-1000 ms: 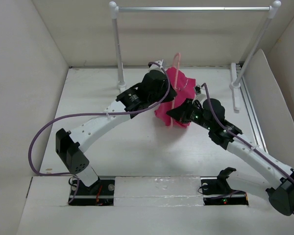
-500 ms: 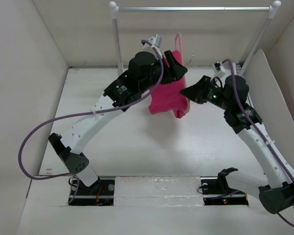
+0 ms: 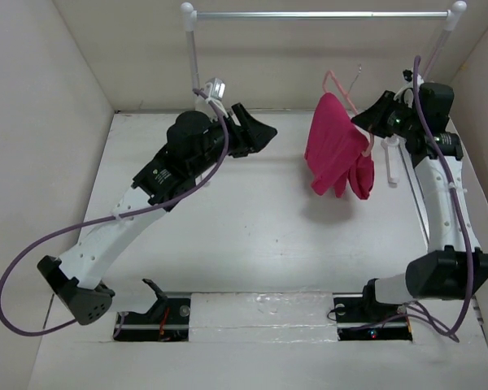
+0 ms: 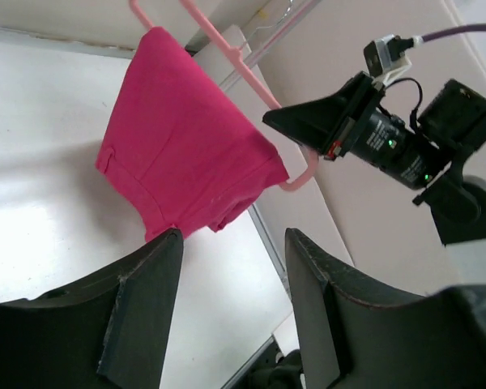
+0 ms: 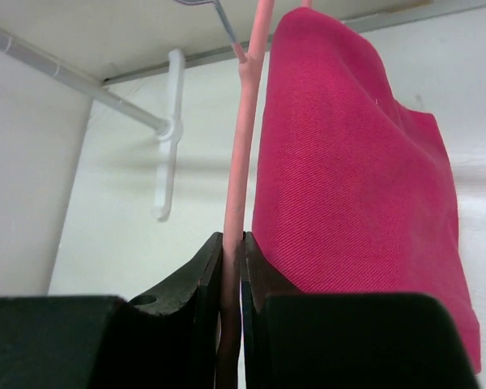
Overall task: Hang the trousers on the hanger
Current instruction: Place the hanger at the clothesline.
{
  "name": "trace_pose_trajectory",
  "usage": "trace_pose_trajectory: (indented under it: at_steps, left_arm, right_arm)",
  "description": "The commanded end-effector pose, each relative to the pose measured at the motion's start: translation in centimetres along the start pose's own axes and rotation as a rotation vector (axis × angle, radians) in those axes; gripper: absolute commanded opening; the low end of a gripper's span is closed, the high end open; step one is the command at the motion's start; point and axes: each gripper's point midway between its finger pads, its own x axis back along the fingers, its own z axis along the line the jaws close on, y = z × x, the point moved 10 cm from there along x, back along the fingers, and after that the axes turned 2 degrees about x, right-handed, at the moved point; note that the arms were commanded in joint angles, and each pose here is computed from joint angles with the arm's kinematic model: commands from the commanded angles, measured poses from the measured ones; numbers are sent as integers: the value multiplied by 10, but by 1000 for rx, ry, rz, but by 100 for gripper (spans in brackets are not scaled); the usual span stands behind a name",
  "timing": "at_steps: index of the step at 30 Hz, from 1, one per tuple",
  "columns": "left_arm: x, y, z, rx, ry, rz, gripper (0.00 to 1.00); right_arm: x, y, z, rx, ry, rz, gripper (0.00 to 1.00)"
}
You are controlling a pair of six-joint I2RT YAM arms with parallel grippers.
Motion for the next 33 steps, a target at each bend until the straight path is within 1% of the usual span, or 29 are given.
trace_pose_trajectory:
  at_steps: [1,3,7,9,12,13,14,16,17,19,20,21,23,24,25,27,28,30,31,33]
  left_arm:
    - [13,-10,7,16,-41,4,48]
    - [14,-24,21,31,-7,36,47]
    - [24,-33,35,32,32,47,47]
    - [25,-36,39,11,46,58,47]
    - [28,-41,45,-12,65,71,49]
    - [29,-44,49,-26,73,84,52]
    - [29,-44,49,-27,73,84,52]
    - [31,-47,52,-32,74,97,54]
    - [31,-49,54,-33,80,103,54]
    - [33,-52,57,-33,87,108,54]
    - [35,-52,56,-32,86,107,54]
    - [35,-52,57,-32,87,106,54]
    - [36,-53,58,-32,92,110,54]
    - [36,-53,58,-33,90,110,54]
    - [37,-54,59,-36,90,112,54]
    - [36,-55,60,-38,97,118,54]
    - [36,-56,62,-38,105,120,54]
    - [37,-57,62,-39,111,124,54]
    - [37,-56,63,-40,112,118,54]
    - [38,-57,64,-38,116,118,54]
  right_arm:
    - [20,60,30,223,122,-232,0]
    - [22,68,30,237,112,-266,0]
    - [44,79,37,267,84,-347,0]
    - [56,89,35,286,63,-381,0]
    - [64,102,25,295,35,-401,0]
    - [71,115,27,309,37,-434,0]
    - [66,115,22,301,33,-424,0]
    - [69,126,15,305,13,-444,0]
    - [75,136,20,323,15,-470,0]
    - [65,146,3,307,-5,-462,0]
    - [65,153,6,314,16,-475,0]
    - [55,158,-6,301,21,-457,0]
    - [57,170,-7,315,10,-486,0]
    - [54,174,-6,318,27,-489,0]
    - [41,177,-18,295,29,-472,0]
    - [41,188,-15,306,31,-486,0]
    - [30,190,-27,291,25,-470,0]
    - [27,196,-28,296,23,-484,0]
    - [18,197,-36,280,24,-472,0]
    - [17,201,-41,286,25,-489,0]
